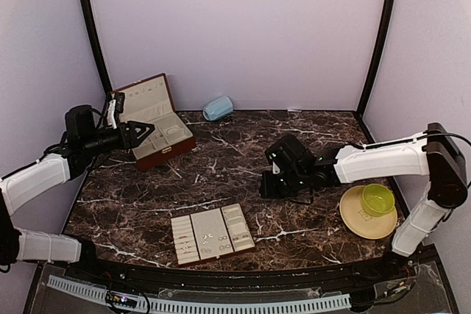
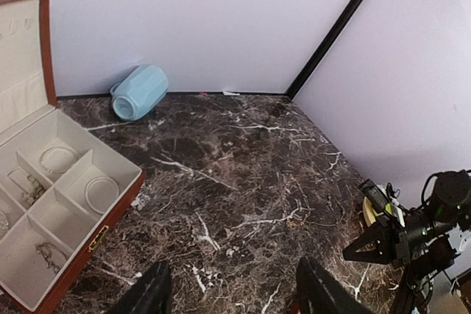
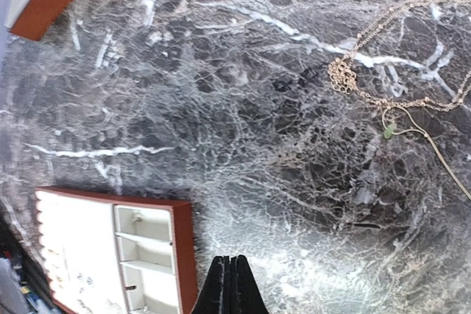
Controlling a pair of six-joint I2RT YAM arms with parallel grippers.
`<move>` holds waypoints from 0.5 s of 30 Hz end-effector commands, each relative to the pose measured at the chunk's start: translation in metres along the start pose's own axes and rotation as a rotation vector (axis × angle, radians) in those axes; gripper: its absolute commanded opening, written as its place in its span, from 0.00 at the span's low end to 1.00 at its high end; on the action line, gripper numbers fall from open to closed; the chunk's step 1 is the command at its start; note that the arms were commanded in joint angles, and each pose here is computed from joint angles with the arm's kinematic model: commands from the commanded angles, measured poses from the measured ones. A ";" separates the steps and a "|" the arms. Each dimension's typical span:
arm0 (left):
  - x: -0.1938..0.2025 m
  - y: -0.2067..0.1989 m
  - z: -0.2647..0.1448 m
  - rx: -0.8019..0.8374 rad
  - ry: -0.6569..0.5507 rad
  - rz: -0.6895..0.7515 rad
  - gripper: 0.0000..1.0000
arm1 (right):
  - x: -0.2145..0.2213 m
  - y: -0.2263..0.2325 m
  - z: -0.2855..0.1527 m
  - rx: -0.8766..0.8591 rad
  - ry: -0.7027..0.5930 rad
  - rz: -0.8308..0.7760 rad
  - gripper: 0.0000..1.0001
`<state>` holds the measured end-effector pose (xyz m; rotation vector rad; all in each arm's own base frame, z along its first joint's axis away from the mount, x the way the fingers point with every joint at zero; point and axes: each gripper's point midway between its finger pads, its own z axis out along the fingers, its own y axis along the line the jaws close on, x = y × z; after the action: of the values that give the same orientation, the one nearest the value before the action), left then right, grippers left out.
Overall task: Organize the mixed jewelry
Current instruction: Pick up the earring from the center of the board.
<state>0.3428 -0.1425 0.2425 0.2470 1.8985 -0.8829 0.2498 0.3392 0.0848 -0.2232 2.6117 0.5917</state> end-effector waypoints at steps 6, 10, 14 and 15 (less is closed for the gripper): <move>0.010 -0.107 -0.017 0.383 -0.172 0.384 0.61 | -0.031 0.079 -0.045 -0.496 -0.115 -0.064 0.00; 0.037 -0.136 -0.013 0.427 -0.167 0.446 0.62 | -0.030 0.103 -0.073 -0.671 -0.131 -0.108 0.00; 0.058 -0.159 -0.009 0.470 -0.157 0.469 0.62 | -0.030 0.122 -0.098 -0.811 -0.139 -0.133 0.00; 0.057 -0.161 -0.008 0.449 -0.184 0.497 0.62 | -0.030 0.125 -0.103 -0.838 -0.139 -0.137 0.00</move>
<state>0.2331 -0.2538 0.2635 0.8150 1.4718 -1.0344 0.2217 0.3954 0.1812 -0.4693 2.2453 1.3344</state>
